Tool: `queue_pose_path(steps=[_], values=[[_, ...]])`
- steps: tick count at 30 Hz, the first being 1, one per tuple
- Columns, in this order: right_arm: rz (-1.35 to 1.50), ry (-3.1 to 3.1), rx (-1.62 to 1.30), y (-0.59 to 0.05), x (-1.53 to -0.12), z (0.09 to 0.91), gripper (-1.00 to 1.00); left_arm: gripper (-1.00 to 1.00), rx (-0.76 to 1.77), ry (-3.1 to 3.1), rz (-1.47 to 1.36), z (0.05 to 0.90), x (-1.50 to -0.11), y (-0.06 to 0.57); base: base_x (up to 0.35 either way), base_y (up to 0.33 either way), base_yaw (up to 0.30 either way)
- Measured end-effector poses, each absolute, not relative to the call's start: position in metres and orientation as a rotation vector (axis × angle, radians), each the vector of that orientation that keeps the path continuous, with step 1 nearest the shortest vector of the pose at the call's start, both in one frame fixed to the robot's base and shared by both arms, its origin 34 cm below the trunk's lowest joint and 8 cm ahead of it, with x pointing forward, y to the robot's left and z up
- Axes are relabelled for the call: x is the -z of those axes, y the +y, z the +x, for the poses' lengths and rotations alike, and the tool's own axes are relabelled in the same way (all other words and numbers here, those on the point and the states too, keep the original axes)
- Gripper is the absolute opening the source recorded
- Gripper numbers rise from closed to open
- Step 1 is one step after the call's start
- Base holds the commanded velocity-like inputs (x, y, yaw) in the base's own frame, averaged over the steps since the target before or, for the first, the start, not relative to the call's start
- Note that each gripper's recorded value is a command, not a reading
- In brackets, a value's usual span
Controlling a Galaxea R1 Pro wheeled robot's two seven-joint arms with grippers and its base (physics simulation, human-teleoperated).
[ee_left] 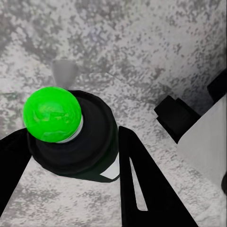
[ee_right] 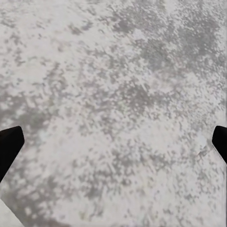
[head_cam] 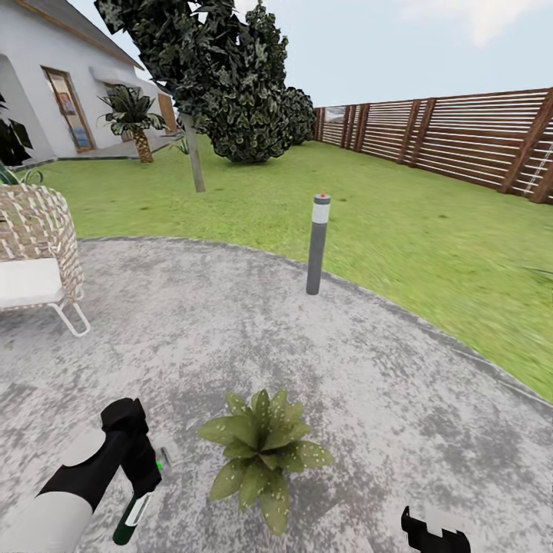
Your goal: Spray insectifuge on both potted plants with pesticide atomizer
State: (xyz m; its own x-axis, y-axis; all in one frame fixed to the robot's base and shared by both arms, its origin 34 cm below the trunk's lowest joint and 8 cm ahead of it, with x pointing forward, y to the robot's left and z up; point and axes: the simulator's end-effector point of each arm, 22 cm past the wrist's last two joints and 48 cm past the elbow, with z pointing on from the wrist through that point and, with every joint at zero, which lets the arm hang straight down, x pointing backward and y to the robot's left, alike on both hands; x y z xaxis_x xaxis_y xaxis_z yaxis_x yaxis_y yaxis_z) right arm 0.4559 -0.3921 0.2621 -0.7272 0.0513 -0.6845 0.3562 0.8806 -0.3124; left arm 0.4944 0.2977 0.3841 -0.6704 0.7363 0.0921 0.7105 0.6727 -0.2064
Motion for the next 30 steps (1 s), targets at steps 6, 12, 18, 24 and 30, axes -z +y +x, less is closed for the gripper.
queue_pose_path(steps=[6, 12, 18, 24, 30], values=[[0.291, 2.340, 0.560, -0.391, -0.262, 0.456, 1.00, -1.00, -0.214, -2.778, -1.238, 0.552, -0.426, 0.292, -0.060, -0.255, 0.114], [0.291, 2.340, 0.559, -0.391, -0.262, 0.456, 1.00, -1.00, -0.169, -2.761, -1.293, 0.564, -0.433, 0.290, -0.202, -0.220, 0.272], [0.290, 2.340, 0.559, -0.391, -0.262, 0.456, 1.00, -1.00, -0.152, -2.741, -1.321, 0.564, -0.433, 0.284, -0.052, -0.271, 0.216], [0.287, 2.338, 0.563, -0.394, -0.263, 0.456, 1.00, -1.00, -0.068, -2.731, -1.332, 0.572, -0.438, 0.294, 0.129, -0.278, 0.015], [0.288, 2.339, 0.559, -0.392, -0.262, 0.456, 1.00, -1.00, 0.019, -2.740, -1.342, 0.591, -0.452, 0.304, -0.109, -0.265, 0.014]])
